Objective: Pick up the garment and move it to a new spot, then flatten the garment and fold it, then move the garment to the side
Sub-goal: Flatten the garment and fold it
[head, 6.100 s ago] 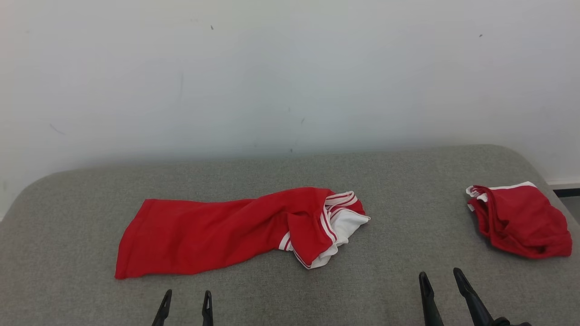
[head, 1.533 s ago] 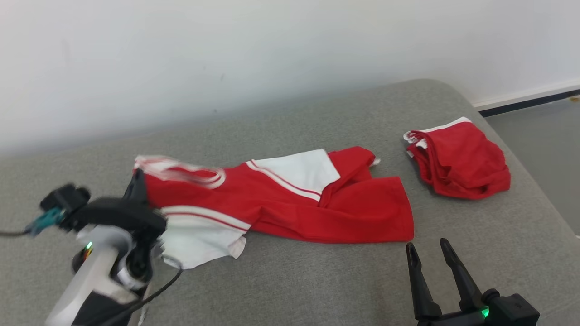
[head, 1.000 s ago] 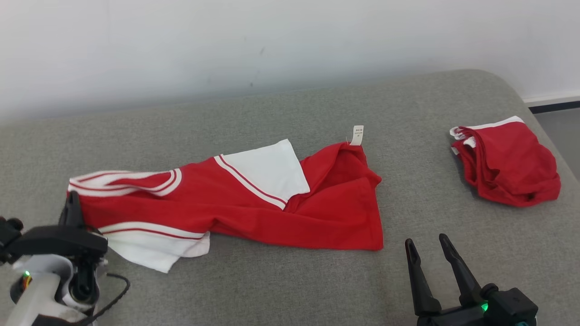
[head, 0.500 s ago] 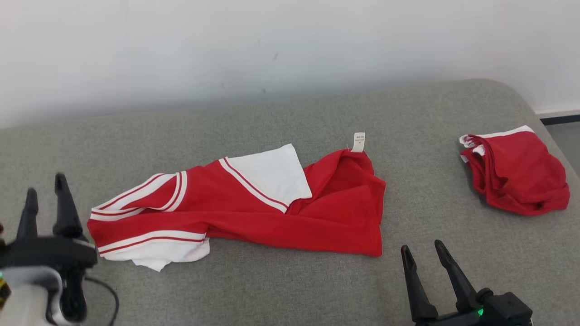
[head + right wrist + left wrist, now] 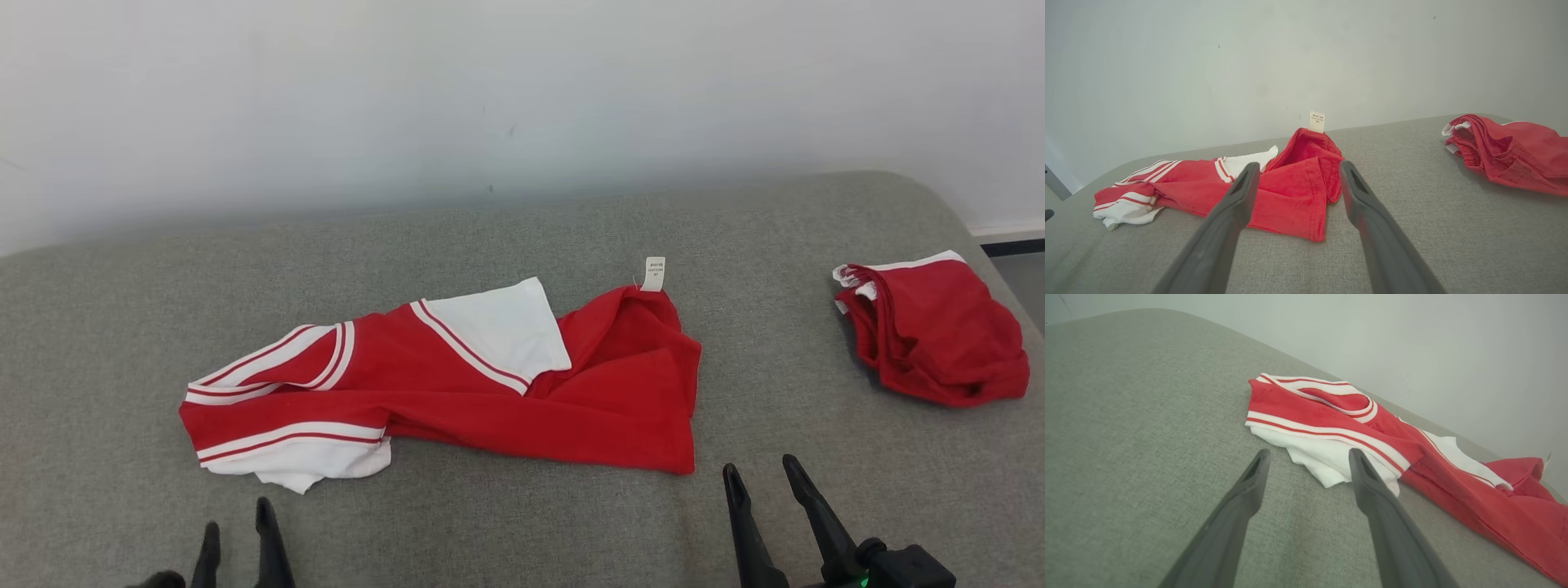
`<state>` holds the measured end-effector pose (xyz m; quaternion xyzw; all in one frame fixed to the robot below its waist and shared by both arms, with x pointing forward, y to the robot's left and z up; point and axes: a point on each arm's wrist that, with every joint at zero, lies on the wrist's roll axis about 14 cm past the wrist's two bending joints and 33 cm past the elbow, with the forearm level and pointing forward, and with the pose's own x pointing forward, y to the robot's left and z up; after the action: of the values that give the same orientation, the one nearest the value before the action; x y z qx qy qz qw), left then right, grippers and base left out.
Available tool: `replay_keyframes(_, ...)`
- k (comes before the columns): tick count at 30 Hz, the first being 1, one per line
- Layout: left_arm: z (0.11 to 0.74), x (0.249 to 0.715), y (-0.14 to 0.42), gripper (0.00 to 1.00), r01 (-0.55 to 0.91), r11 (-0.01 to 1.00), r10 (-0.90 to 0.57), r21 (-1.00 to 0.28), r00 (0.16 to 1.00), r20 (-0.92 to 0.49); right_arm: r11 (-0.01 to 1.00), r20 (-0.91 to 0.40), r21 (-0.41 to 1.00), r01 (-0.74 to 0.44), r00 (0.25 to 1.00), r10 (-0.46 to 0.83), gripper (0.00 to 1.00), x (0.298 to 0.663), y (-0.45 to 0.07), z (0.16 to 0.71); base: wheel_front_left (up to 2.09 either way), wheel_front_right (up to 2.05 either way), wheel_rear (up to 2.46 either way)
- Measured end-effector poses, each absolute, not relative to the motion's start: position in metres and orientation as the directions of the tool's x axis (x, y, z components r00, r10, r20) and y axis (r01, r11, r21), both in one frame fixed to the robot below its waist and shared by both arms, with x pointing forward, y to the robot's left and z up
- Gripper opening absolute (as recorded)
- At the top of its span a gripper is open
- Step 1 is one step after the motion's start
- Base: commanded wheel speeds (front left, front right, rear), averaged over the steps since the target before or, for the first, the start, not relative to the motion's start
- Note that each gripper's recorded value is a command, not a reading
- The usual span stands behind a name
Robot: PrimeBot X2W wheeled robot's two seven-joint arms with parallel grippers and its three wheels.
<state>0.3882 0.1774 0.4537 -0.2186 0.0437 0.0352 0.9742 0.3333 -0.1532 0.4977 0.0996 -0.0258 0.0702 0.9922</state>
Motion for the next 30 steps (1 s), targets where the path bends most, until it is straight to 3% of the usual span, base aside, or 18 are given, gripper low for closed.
replay_keyframes(8, 0.401, 0.374, 0.151, 1.0, -0.124, 0.891, -0.007, -0.436, 0.958, -0.287, 0.972, 0.068, 0.187, -0.142, 0.989, 0.131, 1.0, 0.328, -0.157, 0.499, 0.0, 0.0, 0.0)
replay_keyframes(28, 0.382, 0.424, 0.145, 1.0, -0.16, 0.91, 0.005, -0.383, 0.927, -0.376, 0.982, 0.035, 0.168, -0.086, 0.996, 0.082, 1.0, 0.33, -0.177, 0.491, 0.0, 0.0, 0.0)
replay_keyframes(29, 0.382, 0.424, 0.145, 0.81, -0.16, 0.91, 0.005, -0.383, 0.927, -0.376, 0.982, 0.035, 0.168, -0.086, 0.996, 0.082, 1.0, 0.33, -0.177, 0.491, 0.0, 0.0, 0.0)
replay_keyframes(30, 0.381, 0.425, 0.144, 0.46, -0.156, 0.912, 0.0, -0.381, 0.925, -0.379, 0.982, 0.034, 0.168, -0.085, 0.996, 0.081, 1.0, 0.33, -0.177, 0.491, 0.0, 0.0, 0.0)
